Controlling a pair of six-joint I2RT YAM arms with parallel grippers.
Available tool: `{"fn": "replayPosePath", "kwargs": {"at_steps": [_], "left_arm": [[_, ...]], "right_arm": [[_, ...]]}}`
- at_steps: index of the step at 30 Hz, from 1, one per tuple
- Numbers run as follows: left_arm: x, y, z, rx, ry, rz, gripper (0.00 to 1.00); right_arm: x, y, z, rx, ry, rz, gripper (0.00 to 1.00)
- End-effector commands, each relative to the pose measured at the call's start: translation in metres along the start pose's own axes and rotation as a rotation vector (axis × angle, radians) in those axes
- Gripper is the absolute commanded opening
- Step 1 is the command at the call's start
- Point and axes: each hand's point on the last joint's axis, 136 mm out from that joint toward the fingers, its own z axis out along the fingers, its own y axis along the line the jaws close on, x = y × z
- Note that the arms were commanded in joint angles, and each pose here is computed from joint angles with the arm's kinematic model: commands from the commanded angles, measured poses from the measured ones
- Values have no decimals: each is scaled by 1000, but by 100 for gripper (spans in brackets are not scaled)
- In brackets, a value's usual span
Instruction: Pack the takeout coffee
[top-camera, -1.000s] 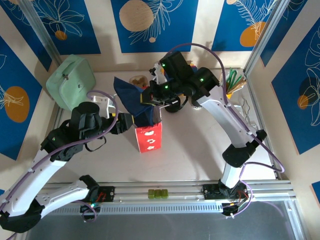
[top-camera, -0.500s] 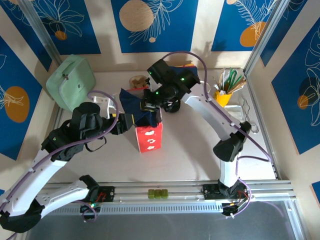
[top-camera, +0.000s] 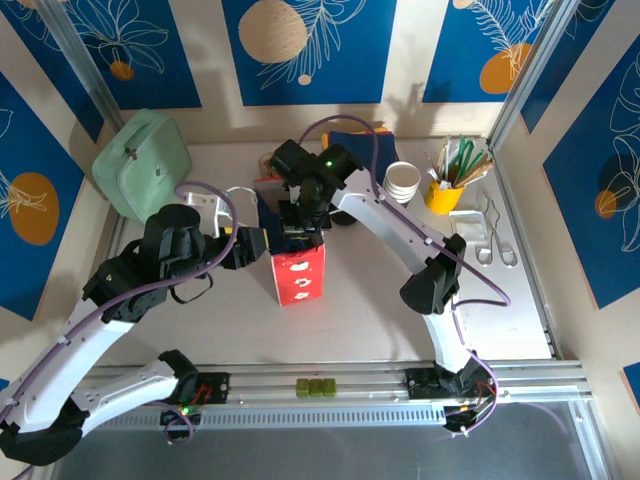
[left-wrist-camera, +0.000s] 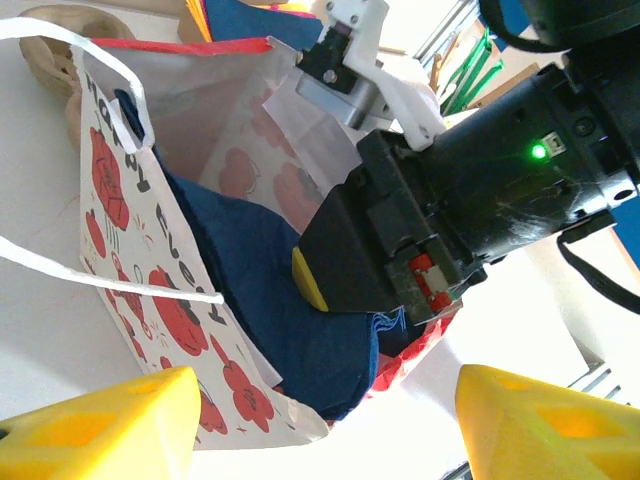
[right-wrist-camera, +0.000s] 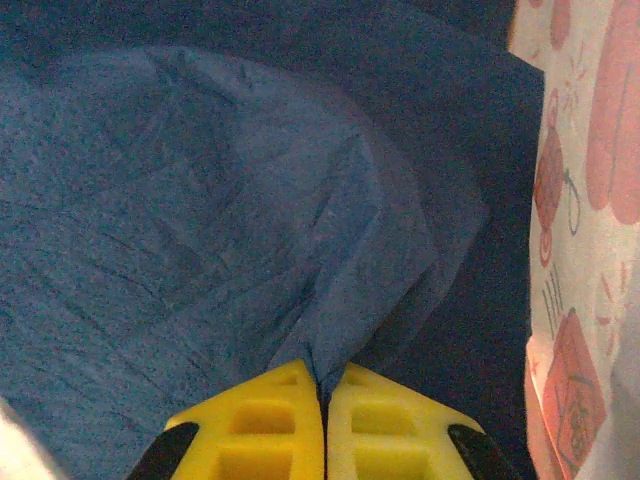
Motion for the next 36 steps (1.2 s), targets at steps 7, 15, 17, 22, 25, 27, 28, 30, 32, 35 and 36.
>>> {"fn": "replayPosePath", "kwargs": {"at_steps": [7,15,17,22,25,27,28,30,32,35,36], "left_arm": [[0,5,-3,-18,-9,-16,69],[0,7,-6,-23,-15,-15,69],[0,8,-7,-27,-19,-19,69],[0,9,-8,-28,-24,-23,69],[0,8,-10,-26,-28,-26,68],[0,9,-10,-30,-28,-25,69],[0,10,-11,-32,-28,-24,69],[1,11,-11,-35,-27,-25,68],[2,12,-12,-38,-28,-25,69],[4,13,-11,-42,-23,-29,69],[4,14,-11,-43,-23,-30,69]], "right_arm": [[3,-10,2,90,28,-26,8],[-3,12,-28,-36,-23,-46,25],[-4,17,-38,-77,-36,-47,26],[-5,32,-60,-193,-60,-59,26],[-3,38,-60,-234,-51,-56,25],[0,40,-55,-238,-35,-55,24],[1,38,-51,-221,-28,-54,24],[6,39,-40,-208,6,-60,23],[12,38,-28,-186,39,-58,23],[17,32,-13,-130,79,-63,23],[18,29,-8,-108,89,-62,23]]}}
